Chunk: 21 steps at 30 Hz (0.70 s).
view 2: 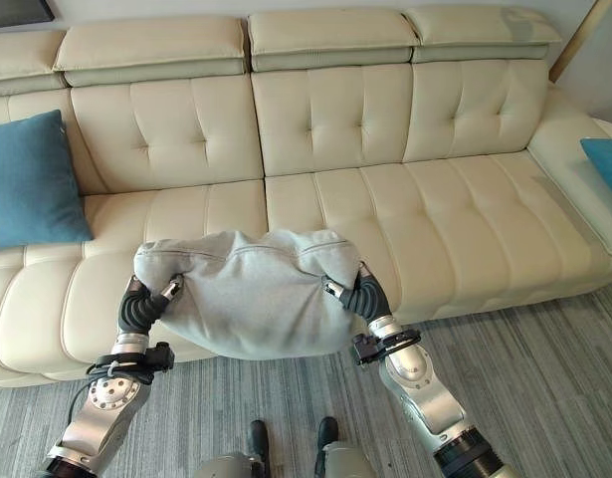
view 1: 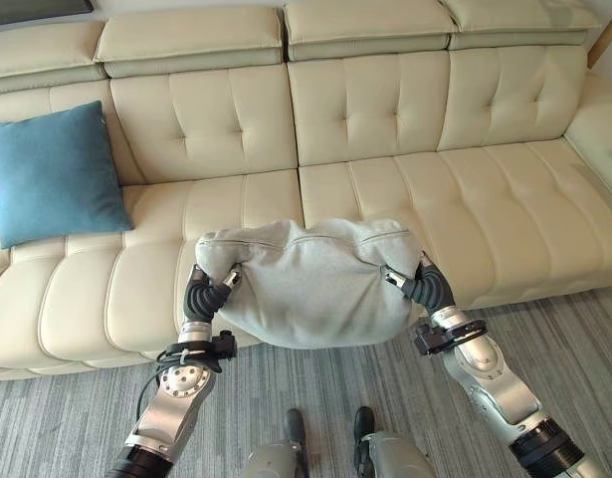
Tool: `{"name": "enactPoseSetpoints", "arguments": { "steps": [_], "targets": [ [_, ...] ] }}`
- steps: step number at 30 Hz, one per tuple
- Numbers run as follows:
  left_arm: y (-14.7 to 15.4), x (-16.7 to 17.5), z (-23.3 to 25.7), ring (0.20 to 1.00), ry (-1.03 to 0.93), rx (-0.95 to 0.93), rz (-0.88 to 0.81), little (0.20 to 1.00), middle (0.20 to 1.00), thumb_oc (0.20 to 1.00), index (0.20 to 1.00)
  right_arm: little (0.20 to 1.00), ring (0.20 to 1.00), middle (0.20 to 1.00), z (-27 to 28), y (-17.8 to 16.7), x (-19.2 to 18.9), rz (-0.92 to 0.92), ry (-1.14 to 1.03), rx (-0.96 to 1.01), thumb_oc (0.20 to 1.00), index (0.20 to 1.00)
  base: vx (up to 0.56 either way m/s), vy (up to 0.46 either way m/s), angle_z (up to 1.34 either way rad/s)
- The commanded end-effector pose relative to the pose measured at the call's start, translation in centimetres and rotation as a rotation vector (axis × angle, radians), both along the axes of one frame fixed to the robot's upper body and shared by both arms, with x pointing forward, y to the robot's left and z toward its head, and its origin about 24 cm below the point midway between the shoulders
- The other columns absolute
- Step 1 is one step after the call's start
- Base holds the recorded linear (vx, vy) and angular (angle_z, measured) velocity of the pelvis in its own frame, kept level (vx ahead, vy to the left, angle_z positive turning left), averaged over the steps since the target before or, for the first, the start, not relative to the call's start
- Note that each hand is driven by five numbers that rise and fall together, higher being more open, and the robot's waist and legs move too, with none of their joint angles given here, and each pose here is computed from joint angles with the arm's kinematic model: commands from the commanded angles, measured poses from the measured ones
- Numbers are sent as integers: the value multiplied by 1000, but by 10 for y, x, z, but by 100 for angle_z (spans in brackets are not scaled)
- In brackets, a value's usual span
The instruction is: Pick up all the scattered cushions and arrange them neatly on the sofa.
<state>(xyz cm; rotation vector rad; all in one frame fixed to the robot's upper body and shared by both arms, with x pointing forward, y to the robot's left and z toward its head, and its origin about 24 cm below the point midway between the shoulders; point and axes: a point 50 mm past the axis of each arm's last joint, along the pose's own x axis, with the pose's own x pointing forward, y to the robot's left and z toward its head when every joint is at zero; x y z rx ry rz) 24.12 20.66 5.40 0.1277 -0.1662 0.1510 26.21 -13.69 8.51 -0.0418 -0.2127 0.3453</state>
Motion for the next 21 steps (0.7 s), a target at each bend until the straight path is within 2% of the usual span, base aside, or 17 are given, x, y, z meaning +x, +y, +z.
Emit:
{"name": "enactPoseSetpoints", "arguments": {
  "steps": [1,9,14,17,21],
  "targets": [
    [-47,5,44,200,-240,41,-273,200,200,200,200,200,200,200,68,59,-13,306,-325,154,200,200,50,96,-21],
    [-43,1,35,200,-196,47,-274,200,200,200,200,200,200,200,72,53,-16,306,-350,155,200,200,195,21,5],
    [-50,0,29,200,-174,10,-295,200,200,200,200,200,200,200,62,37,-19,244,-320,134,200,200,425,-235,29],
    [-55,-1,25,200,-160,-19,-313,200,200,200,200,200,200,200,56,27,-18,217,-300,119,200,200,246,-253,101],
    [-58,1,20,200,-121,-74,-337,200,200,200,200,200,200,200,52,15,-19,181,-267,111,200,200,203,-218,20]
  ]
}}
